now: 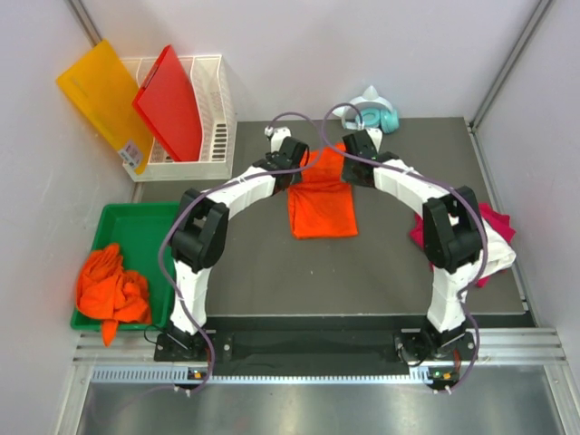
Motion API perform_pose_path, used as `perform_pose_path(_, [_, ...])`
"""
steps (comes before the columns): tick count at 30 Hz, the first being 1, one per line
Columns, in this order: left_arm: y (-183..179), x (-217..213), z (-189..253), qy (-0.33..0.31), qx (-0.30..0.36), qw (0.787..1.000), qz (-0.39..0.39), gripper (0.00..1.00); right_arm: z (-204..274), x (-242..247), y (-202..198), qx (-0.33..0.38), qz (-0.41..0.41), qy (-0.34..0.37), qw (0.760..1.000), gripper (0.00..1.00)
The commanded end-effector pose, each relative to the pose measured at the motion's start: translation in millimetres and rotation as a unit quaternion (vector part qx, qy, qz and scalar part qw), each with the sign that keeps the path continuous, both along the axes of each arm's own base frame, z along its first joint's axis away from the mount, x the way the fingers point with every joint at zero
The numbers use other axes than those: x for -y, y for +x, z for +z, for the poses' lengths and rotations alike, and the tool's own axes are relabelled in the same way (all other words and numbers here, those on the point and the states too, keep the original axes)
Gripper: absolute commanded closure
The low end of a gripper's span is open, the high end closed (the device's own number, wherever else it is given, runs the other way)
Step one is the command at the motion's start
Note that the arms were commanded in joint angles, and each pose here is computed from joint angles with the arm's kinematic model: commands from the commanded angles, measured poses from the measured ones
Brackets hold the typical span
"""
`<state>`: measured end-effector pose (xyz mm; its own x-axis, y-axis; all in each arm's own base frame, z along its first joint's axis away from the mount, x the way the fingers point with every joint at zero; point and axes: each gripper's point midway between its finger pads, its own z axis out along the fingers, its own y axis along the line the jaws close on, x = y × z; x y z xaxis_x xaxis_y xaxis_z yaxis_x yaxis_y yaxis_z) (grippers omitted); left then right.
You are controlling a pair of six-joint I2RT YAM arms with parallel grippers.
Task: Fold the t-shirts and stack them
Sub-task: Fold the folded rectangular tshirt in 1/3 of the way
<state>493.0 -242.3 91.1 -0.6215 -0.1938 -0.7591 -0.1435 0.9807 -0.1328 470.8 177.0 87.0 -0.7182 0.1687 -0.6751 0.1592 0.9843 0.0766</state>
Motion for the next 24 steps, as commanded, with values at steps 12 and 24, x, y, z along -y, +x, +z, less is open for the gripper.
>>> perform_pose_path(12, [-57.1, 29.1, 13.1, -0.063, 0.010, 0.997, -0.044, 0.70, -6.6, -49.8, -44.0, 0.004, 0.053, 0.026, 0.998, 0.86])
perform_pose_path(24, [-16.4, 52.0, -3.5, -0.048, -0.006, 0.997, -0.054, 0.79, 8.8, -60.7, 24.5, 0.025, 0.046, 0.030, 0.998, 0.91])
